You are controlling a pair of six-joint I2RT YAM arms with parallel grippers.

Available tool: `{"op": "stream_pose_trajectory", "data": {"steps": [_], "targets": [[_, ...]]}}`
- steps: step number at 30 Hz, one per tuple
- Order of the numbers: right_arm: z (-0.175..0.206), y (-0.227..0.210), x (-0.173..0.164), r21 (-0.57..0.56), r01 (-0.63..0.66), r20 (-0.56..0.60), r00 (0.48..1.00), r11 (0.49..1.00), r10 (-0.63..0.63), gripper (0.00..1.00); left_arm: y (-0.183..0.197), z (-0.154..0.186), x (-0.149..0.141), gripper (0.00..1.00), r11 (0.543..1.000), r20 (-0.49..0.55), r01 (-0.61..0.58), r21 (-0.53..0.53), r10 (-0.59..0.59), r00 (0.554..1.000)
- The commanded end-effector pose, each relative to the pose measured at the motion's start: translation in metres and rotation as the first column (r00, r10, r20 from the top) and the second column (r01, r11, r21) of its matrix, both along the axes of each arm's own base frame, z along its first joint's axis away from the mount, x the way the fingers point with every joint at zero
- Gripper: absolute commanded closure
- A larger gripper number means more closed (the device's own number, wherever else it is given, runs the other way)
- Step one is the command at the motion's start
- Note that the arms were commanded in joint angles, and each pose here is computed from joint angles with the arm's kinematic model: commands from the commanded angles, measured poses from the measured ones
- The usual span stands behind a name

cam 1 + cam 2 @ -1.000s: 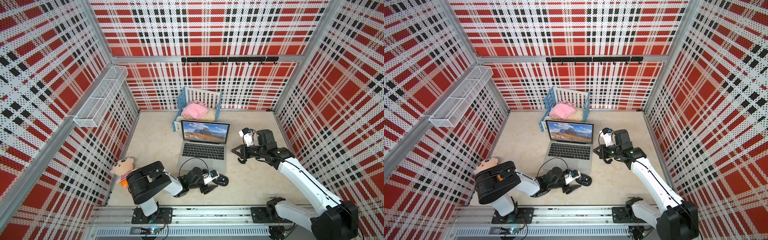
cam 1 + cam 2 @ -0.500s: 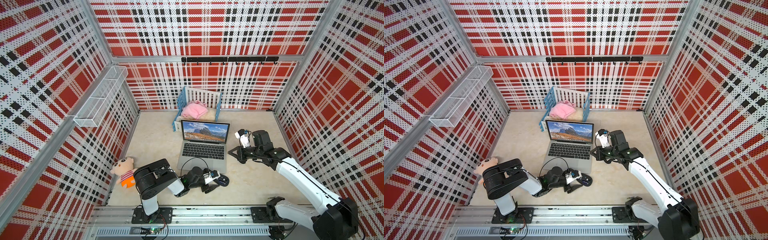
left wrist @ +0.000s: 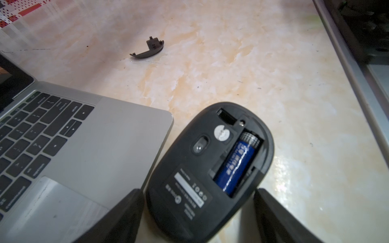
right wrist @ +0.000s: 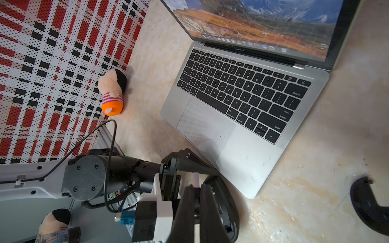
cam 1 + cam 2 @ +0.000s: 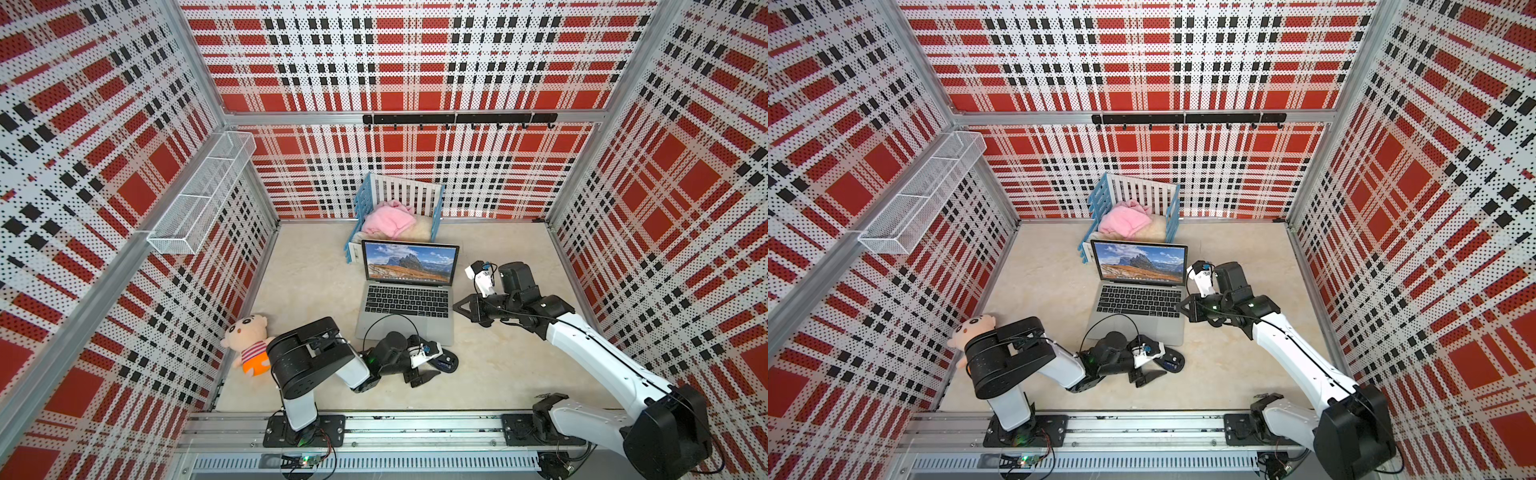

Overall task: Remove the wireless mouse receiver from the laptop
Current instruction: Move the mouse to the center of the board.

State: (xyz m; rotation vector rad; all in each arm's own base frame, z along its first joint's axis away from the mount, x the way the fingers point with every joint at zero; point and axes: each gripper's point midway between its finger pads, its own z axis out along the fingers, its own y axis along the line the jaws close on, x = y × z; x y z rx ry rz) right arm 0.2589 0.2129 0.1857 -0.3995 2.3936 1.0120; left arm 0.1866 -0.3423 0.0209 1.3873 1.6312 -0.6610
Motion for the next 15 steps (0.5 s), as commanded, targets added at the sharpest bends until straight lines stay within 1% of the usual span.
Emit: {"op": "stream_pose_trajectory", "data": {"steps": [1,5,8,11,15], "targets": [[0.004,0.002,-0.004,0.019,-0.013,0.021,1.000,1.000,0.013,1.00,-0.005,0.012,0.023,0.12,0.999,0.079,-0.037,0.003,0.036,0.996],[0.005,0.001,-0.005,0.019,-0.012,0.025,1.000,1.000,0.011,1.00,-0.011,0.008,0.025,0.12,1.000,0.077,-0.014,0.024,0.012,0.997],[0.005,0.001,-0.005,0.017,-0.009,0.028,1.000,1.000,0.009,1.00,-0.012,0.000,0.022,0.14,0.999,0.060,0.005,0.043,-0.008,0.998],[0.007,0.000,-0.005,0.012,-0.006,0.036,0.999,1.000,0.006,1.00,-0.009,-0.011,0.015,0.17,0.997,0.033,0.025,0.067,-0.028,0.999],[0.007,-0.001,-0.004,0.006,-0.008,0.039,0.999,1.000,0.008,1.00,-0.004,-0.025,0.004,0.18,0.995,-0.002,0.040,0.096,-0.040,0.999]]}}
